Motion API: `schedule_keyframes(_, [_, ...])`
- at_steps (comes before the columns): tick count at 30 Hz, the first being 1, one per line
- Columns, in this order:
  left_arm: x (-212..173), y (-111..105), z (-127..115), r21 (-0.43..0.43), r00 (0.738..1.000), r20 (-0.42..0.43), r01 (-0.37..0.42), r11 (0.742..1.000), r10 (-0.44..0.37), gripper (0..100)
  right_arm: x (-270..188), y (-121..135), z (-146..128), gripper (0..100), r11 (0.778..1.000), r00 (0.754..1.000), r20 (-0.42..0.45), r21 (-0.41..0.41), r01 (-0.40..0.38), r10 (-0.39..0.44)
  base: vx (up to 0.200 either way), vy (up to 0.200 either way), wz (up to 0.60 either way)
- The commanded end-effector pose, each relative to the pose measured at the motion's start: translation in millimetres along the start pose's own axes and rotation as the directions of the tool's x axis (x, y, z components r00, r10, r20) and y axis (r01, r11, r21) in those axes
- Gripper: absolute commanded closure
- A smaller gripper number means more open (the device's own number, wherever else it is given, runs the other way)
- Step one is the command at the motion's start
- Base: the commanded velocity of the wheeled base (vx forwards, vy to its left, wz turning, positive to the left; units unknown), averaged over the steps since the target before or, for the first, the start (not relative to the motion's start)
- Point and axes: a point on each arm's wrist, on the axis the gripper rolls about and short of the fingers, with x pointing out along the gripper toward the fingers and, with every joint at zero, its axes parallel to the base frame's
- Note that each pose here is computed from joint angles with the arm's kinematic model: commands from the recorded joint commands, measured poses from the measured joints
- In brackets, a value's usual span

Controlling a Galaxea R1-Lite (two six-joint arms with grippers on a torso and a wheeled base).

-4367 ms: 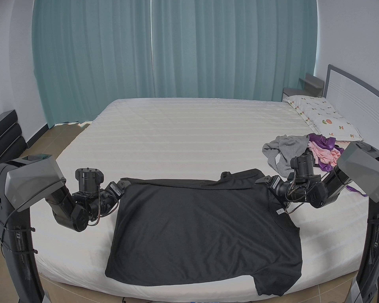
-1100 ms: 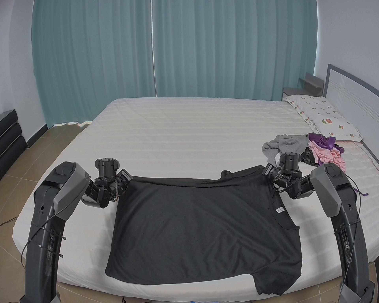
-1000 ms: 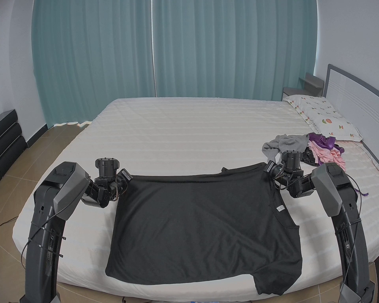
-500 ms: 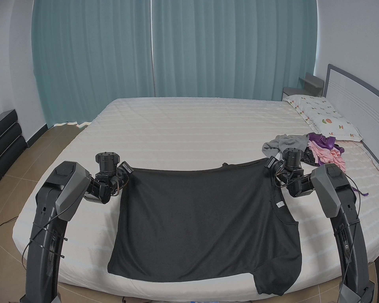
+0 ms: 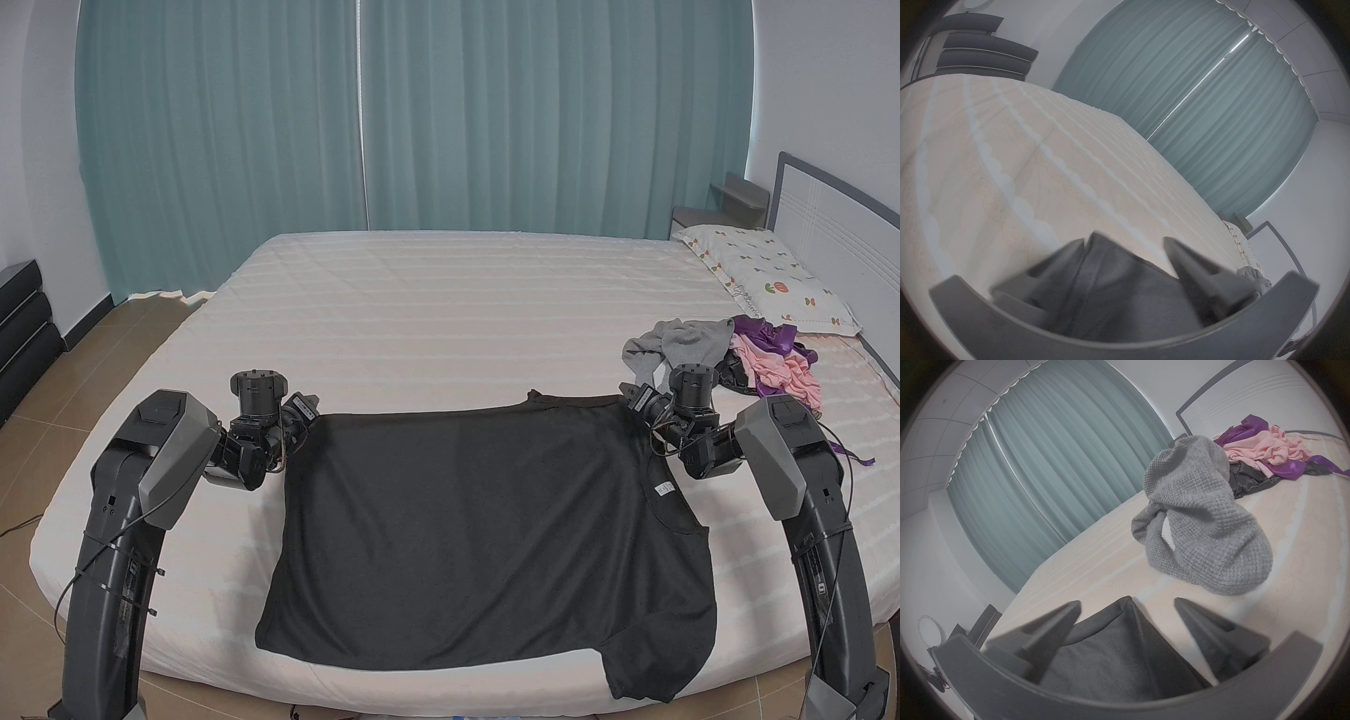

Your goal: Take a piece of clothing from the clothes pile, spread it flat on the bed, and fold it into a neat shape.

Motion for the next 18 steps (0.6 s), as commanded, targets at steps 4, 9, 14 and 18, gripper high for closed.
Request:
schedule_keyframes(4, [-32.0, -0.9, 22.2, -0.015, 0.999, -0.021, -0.027, 1.000, 0.027, 0, -34.6, 7.0, 34.7, 0, 1.000, 1.000, 0.016, 0.022, 0.001, -0.001, 0.000, 0.000, 0.00])
schedule_keyframes(9, [-81.8, -8.3, 53.3, -0.027, 0.999, -0.018, -0.033, 0.999, 0.032, 0, -95.4, 19.6, 47.7, 0, 0.993, 0.999, -0.037, 0.115, 0.019, -0.015, 0.000, 0.000, 0.00])
schedule_keyframes(14, [-138.5, -1.6, 58.0, -0.047, 0.992, -0.126, -0.019, 0.999, 0.013, 0, -161.1, 19.7, 39.0, 0, 0.983, 0.994, -0.093, 0.175, -0.048, 0.066, 0.000, 0.000, 0.00])
schedule_keyframes(18, [-176.4, 1.6, 45.7, -0.058, 0.980, -0.193, -0.050, 0.997, 0.038, 0, -200.9, 13.7, 13.4, 0, 0.984, 0.984, -0.169, 0.177, -0.024, 0.055, 0.000, 0.000, 0.00])
